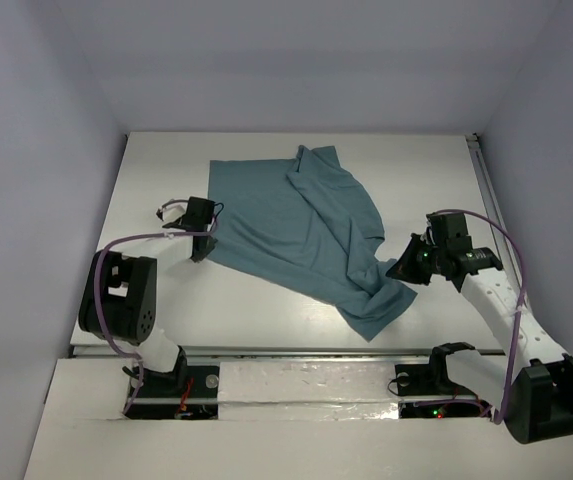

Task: Fold and stack the t-shirts
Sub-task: Flatten out the tshirt

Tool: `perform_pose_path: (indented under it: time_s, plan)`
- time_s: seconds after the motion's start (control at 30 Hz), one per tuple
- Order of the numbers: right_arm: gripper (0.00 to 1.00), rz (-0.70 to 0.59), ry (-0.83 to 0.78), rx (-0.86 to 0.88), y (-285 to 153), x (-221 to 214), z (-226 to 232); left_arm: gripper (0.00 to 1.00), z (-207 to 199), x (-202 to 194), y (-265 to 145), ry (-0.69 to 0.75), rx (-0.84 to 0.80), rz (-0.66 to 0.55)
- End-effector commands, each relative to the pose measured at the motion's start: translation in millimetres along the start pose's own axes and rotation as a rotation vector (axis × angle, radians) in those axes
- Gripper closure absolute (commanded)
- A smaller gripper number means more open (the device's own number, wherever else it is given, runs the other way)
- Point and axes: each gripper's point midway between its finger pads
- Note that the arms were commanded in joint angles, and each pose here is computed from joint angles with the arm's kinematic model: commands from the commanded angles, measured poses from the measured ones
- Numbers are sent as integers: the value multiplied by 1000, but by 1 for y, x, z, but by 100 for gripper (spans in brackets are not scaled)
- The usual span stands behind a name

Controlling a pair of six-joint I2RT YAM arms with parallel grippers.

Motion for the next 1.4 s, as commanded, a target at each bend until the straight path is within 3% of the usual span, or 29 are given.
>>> perform_pose_path:
  time_s: [0.0,0.2,0.3,0.4,0.57,0.6,0.63,0.67,0.73,0.77,0.93,1.03,1.17,1.27,1.37]
  plan:
    - [100,-38,-22,1,1,11,1,100,3,33,-4,22,40,-64]
    - [100,35,-42,23,6,3,5,100,-2,113,-29,14,8,-216]
    - [100,157,-148,172,-28,-27,48,100,-12,133,-37,9,-12,-246]
    - [100,143,-207,110,-50,-34,46,100,-17,147,-39,0,-28,-263]
    - [100,128,-169,39,-5,-22,30,100,-5,141,-29,3,-6,-232]
    - [96,168,-154,22,8,-26,25,100,-3,140,-30,7,-9,-231]
    - [85,182,-150,14,13,-26,23,100,1,141,-30,6,-4,-234]
    - [44,180,-156,-15,18,-24,18,100,9,141,-28,10,12,-236]
    - [3,135,-196,-59,18,-12,13,100,15,145,-30,4,15,-245]
    - [0,61,-210,-93,16,9,13,100,19,148,-29,-1,16,-245]
    - [1,-1,-165,-99,47,56,13,100,12,152,-38,10,-17,-247]
    - [16,-30,-135,-118,75,75,13,100,9,151,-44,17,-46,-241]
    - [19,1,-85,-199,124,80,-9,100,9,143,-50,27,-86,-218]
    - [40,-10,-60,-204,143,93,-7,100,11,135,-54,41,-111,-205]
    - [83,-28,-49,-200,166,116,-2,100,13,127,-61,52,-134,-186]
Point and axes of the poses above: each gripper's point midway between its finger pads, its own y axis out along the fingers, its own z axis along the line the jaws close on, x = y × z, and after that the axes turned 3 degrees about -y, right-handed
